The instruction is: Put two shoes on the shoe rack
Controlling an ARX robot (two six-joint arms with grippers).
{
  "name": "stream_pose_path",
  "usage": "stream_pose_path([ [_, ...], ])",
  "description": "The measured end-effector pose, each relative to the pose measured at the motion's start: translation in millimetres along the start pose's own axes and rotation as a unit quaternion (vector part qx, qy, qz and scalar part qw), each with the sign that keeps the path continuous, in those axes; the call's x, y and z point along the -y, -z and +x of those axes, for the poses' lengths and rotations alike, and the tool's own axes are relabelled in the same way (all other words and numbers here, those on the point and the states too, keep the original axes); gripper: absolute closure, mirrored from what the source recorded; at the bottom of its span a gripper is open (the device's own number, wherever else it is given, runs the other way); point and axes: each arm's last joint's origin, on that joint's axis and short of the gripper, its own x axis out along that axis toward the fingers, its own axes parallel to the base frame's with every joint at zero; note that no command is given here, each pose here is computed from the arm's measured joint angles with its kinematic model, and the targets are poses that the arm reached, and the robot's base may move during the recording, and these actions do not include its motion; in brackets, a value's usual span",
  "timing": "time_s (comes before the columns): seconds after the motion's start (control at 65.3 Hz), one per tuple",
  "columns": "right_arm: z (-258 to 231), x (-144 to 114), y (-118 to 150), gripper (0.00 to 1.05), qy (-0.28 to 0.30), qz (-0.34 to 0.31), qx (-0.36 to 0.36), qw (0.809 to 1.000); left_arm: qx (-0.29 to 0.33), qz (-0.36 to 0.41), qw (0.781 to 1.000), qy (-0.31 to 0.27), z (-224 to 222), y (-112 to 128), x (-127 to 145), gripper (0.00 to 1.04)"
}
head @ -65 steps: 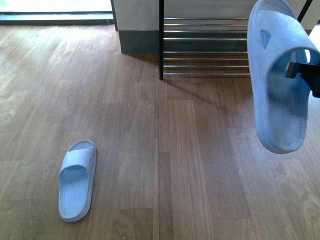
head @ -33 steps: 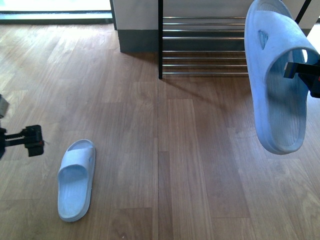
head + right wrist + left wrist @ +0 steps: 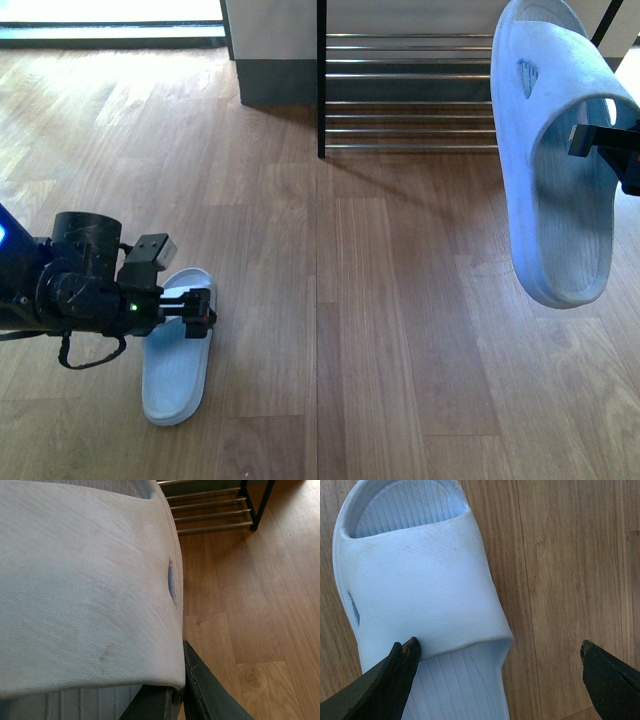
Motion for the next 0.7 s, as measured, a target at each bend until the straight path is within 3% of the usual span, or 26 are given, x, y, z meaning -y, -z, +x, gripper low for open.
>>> stream_pose_path([
  [0.352,0,0,0,1.03,0.000,0.000,0.000,1.000,0.037,-0.028,0.996,-0.071,-12,1,9,0.09],
  [0.444,0,0,0,1.03,0.000,0.000,0.000,1.000,0.035,-0.055,0.997,-0.034,-38,3,19,0.09],
  [0.705,0,0,0,1.03,0.000,0.000,0.000,1.000,-0.001,-0.062,0.997,-0.045,-18,5,12,0.09],
])
